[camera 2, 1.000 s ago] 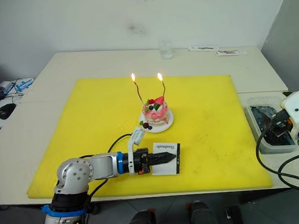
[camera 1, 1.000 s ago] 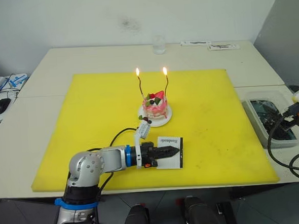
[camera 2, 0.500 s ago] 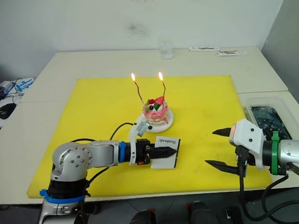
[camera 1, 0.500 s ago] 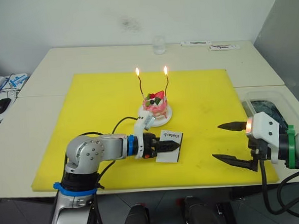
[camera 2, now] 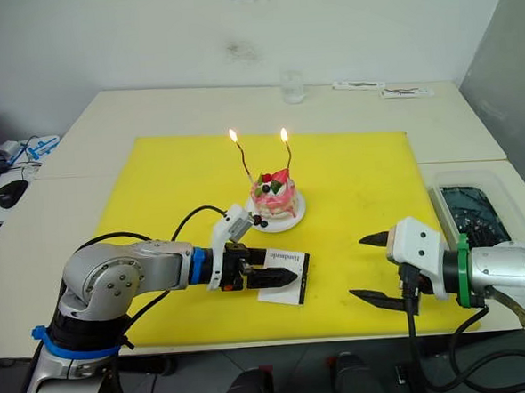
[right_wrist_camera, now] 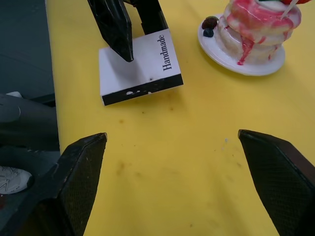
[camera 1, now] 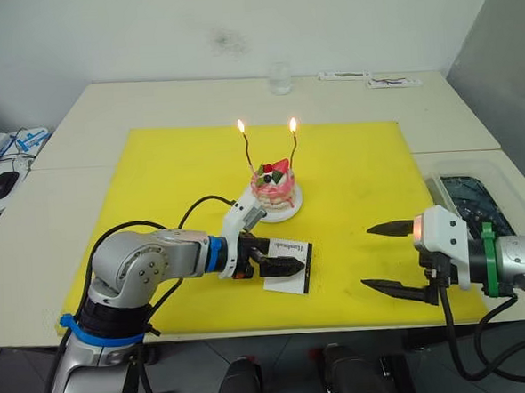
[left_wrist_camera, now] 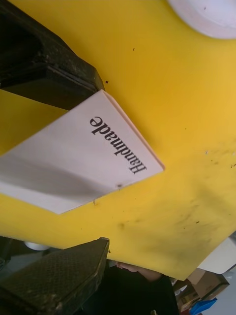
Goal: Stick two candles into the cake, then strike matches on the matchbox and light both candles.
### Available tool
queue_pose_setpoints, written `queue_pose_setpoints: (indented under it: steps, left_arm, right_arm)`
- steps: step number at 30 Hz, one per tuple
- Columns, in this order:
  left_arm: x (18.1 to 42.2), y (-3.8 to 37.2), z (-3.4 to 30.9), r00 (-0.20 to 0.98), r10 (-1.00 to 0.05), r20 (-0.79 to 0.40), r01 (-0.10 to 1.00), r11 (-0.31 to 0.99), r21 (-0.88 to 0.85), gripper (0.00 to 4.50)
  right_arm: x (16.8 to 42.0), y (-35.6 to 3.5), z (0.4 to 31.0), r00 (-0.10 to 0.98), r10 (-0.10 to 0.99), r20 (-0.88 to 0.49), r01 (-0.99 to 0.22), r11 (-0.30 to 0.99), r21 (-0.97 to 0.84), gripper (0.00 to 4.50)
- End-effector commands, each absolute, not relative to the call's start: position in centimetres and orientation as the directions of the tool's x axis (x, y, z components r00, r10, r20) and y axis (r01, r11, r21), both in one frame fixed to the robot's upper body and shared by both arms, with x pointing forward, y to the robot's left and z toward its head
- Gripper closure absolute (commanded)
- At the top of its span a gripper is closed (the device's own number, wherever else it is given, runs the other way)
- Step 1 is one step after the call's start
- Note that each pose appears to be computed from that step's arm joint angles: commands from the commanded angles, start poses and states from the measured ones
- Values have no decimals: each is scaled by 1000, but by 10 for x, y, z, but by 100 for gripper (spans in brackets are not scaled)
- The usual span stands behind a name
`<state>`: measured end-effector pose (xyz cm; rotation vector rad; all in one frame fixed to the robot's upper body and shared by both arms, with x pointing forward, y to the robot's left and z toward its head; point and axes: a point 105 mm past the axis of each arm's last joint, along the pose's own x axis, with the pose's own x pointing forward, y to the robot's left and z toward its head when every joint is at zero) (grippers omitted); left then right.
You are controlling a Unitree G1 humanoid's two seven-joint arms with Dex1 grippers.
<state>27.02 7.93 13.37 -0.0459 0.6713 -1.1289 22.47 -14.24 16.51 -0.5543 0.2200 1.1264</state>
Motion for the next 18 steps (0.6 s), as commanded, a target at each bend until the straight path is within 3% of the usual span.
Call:
queue_pose_setpoints:
  steps: [1,5,10,13,18]
  left_arm:
    - [266,90,155,294,-852,-433,869,427,-250,4]
    - [263,120,165,359,-805,-473,903,427,-41,4]
    - [281,164,179,516,-733,-443,856,453,248,4]
    - [284,181,189,561,-728,-393,827,478,296,4]
    - [287,219,196,690,-632,-353,722,562,405,4]
  right_arm:
    - [226,-142,175,432,805,-408,-888,300,-349,0]
    - [227,-145,185,424,820,-383,-892,306,-333,0]
    - [241,-153,208,467,817,-338,-858,327,-396,0]
    - [251,-160,224,511,806,-300,-811,336,-479,0]
    - [260,-175,255,537,806,-251,-781,363,-508,0]
